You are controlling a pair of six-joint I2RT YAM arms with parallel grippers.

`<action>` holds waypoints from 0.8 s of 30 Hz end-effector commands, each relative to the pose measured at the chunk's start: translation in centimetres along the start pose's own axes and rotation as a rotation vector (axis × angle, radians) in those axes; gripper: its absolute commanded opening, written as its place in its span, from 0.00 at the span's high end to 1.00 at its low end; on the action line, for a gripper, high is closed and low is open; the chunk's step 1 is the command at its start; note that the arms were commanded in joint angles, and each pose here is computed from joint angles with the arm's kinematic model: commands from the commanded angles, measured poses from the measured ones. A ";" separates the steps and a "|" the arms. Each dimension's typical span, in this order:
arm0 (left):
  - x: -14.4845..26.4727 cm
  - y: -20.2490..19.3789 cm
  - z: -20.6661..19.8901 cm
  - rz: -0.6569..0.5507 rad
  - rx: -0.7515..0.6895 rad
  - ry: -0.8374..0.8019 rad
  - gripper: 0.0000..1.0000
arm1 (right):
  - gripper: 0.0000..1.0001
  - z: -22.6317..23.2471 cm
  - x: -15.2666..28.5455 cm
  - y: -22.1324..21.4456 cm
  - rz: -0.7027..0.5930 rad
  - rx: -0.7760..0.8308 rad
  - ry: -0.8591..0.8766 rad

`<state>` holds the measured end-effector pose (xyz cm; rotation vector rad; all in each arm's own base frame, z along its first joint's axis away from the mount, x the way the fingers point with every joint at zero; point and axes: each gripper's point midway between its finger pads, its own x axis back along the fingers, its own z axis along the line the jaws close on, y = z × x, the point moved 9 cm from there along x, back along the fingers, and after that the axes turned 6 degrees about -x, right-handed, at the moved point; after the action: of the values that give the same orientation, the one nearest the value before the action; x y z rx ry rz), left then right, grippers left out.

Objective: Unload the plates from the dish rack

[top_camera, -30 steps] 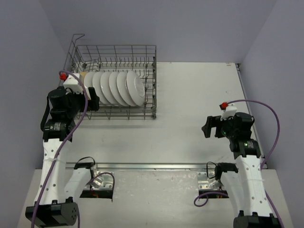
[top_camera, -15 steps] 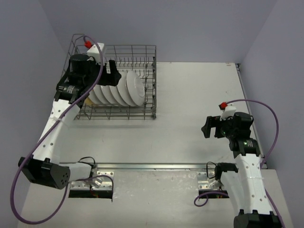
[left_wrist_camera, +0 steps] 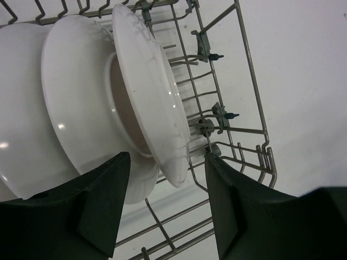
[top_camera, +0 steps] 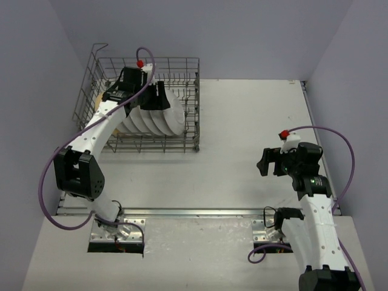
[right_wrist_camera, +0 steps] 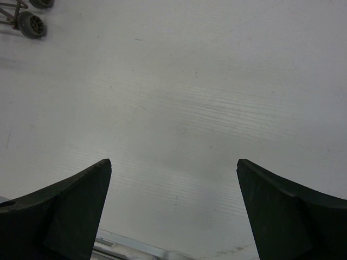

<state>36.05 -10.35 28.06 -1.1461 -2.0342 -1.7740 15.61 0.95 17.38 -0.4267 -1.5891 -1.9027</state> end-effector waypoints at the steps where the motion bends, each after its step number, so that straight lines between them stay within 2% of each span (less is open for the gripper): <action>1: 0.1 2.6 -1.4 -0.066 0.008 -0.081 0.46 | 0.01 0.0 -0.2 0.7 -0.034 0.017 0.014; 8: -3.6 1.5 -0.8 0.031 0.041 -0.129 0.54 | 0.01 0.0 -0.4 0.7 -0.026 0.014 0.018; 16: -5.8 1.2 -0.4 0.082 0.068 -0.157 0.64 | 0.01 0.0 -0.5 0.6 -0.020 0.012 0.019; 19: -6.1 1.0 -0.4 0.093 0.073 -0.168 0.69 | 0.01 0.0 -0.5 0.6 -0.020 0.012 0.021; 24: -5.8 0.8 -0.6 0.092 0.072 -0.178 0.84 | 0.01 0.0 -0.5 0.6 -0.020 0.013 0.027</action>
<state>40.19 -12.88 23.32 -1.3967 -2.0343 -1.5321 15.76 0.96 17.00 -0.4466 -1.5659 -1.8904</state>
